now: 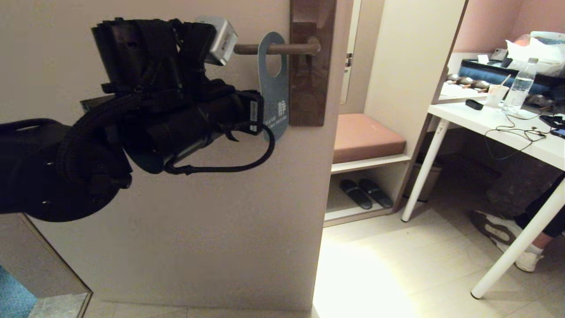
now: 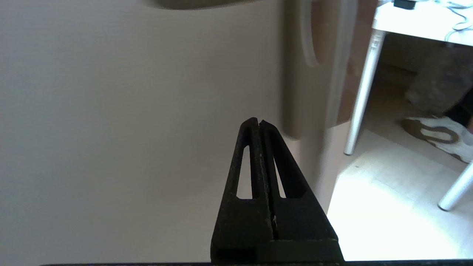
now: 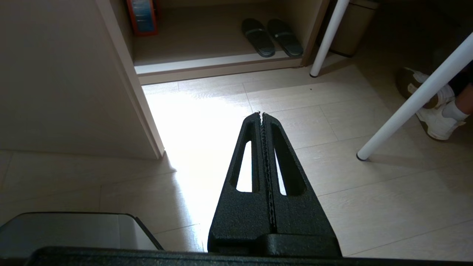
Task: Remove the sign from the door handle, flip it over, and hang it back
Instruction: Hang the sign back with the other side facing out
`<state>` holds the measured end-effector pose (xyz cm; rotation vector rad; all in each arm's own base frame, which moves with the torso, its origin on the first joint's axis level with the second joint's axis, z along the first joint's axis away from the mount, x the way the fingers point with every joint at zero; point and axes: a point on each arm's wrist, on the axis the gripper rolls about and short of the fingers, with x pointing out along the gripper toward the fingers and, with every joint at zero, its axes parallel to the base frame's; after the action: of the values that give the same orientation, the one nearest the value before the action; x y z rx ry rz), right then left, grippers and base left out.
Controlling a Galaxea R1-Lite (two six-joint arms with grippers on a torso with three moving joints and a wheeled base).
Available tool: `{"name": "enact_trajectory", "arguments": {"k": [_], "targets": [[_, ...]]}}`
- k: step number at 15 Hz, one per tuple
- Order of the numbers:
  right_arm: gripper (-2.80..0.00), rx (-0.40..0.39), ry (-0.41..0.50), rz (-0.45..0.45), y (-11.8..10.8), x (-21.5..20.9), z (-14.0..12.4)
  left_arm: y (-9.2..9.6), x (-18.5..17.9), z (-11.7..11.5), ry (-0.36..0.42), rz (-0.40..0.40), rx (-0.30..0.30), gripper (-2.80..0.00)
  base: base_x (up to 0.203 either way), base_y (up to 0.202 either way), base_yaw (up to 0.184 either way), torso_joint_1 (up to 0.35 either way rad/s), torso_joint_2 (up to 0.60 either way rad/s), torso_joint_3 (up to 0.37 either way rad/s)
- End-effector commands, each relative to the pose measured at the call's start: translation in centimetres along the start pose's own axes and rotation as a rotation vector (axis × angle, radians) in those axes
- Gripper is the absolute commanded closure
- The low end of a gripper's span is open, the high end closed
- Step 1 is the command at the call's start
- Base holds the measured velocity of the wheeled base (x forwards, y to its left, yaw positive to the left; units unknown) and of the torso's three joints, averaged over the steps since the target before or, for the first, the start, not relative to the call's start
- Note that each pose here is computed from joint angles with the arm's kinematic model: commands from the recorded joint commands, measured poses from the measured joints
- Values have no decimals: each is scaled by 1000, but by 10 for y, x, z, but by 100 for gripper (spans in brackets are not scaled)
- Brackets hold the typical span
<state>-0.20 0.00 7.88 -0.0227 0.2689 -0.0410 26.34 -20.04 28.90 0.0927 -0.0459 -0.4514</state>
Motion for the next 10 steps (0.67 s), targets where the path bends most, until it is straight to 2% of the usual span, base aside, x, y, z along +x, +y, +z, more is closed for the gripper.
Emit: {"name": "enact_trajectory", "arguments": {"k": [1,6,10], "targets": [[0,-1,0,1,0,0,0,-9,14,-10,23,-16,4,0,0,0,0,0,0,0],[0,-1,0,-1,0,0,0,-19,14,-7,13,-43,11,0,0,0,0,0,0,0],[0,-1,0,1,0,0,0,-39,12,7,-33,-96,-2,0,0,0,0,0,0,0]]}}
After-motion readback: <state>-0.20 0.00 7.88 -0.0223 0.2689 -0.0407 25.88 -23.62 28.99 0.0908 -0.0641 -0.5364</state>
